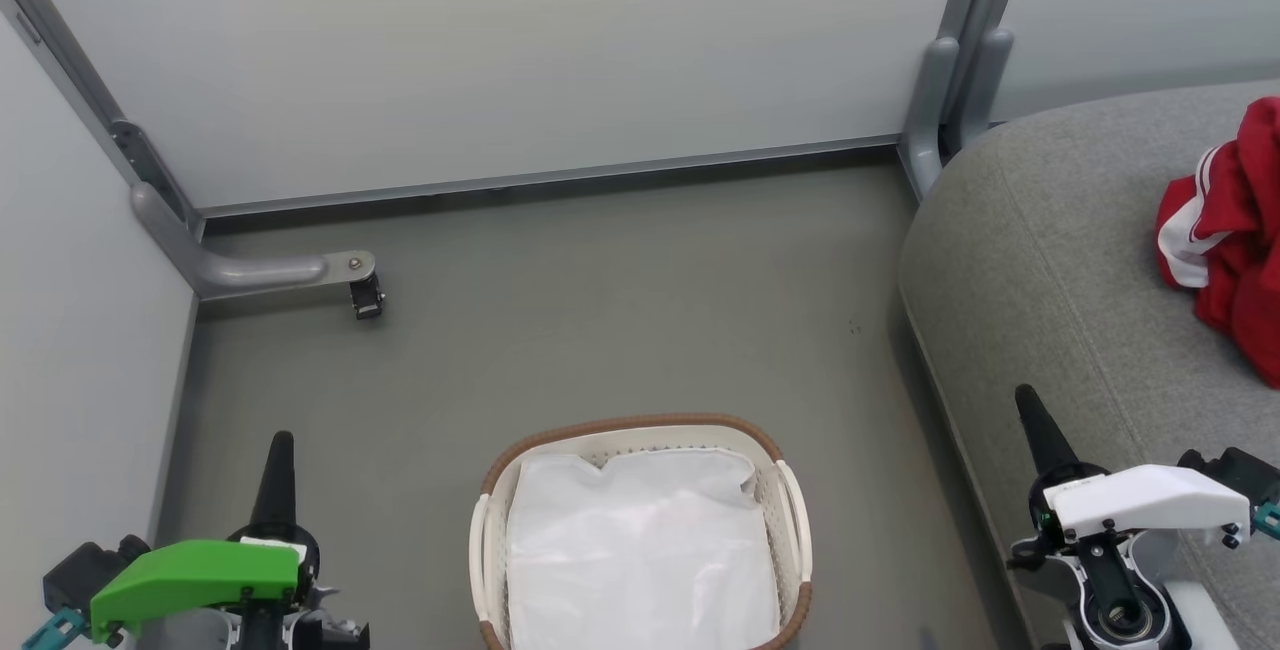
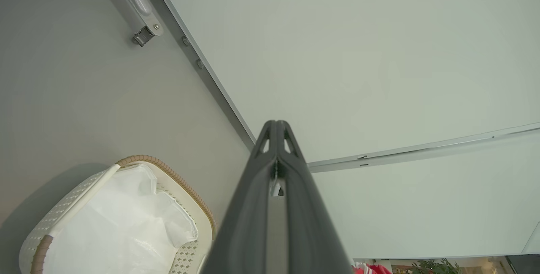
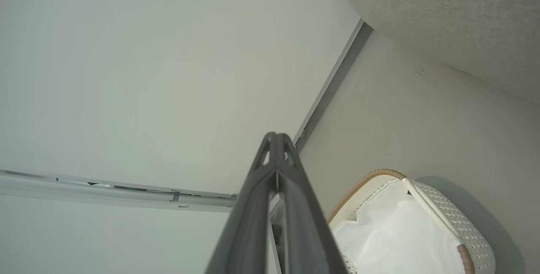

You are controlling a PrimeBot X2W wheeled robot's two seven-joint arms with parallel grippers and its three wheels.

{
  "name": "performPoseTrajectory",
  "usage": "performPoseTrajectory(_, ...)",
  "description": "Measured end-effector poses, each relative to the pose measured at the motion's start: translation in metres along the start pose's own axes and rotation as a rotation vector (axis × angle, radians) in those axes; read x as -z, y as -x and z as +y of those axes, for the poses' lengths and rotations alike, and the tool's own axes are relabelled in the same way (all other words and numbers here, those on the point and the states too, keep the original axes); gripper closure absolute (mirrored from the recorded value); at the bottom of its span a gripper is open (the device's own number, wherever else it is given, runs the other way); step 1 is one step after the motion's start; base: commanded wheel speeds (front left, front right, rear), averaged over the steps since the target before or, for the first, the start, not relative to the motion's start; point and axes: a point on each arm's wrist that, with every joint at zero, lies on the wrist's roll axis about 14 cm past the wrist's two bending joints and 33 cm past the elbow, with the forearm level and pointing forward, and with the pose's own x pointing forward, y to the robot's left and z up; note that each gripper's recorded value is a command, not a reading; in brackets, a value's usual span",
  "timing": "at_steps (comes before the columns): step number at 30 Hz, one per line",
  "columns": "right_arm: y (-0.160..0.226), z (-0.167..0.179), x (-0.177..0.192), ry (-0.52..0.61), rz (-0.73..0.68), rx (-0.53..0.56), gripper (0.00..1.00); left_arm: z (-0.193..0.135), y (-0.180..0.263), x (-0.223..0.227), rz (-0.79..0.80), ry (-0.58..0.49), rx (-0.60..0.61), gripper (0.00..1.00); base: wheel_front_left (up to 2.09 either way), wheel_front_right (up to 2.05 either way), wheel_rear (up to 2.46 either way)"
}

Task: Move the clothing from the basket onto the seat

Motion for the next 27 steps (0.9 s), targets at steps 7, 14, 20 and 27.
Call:
performPoseTrajectory(7,0.001,0.002,-0.003,-0.064,-0.004,-0.007,1.0,-0.003,0.0,-0.002,-0.001,0.061,0.012,1.0,0.0,0.0,0.0)
performPoseTrajectory(14,0.001,0.005,-0.006,-0.124,-0.009,-0.021,1.0,-0.007,-0.001,-0.005,-0.003,0.118,0.027,1.0,0.0,0.0,0.0)
performPoseTrajectory(20,0.002,0.007,-0.008,-0.173,-0.011,-0.031,1.0,-0.012,-0.002,-0.006,-0.002,0.166,0.045,1.0,0.0,0.0,0.0)
performPoseTrajectory(27,0.003,0.011,-0.011,-0.227,-0.015,-0.047,1.0,-0.016,-0.002,-0.008,0.0,0.216,0.063,1.0,0.0,0.0,0.0)
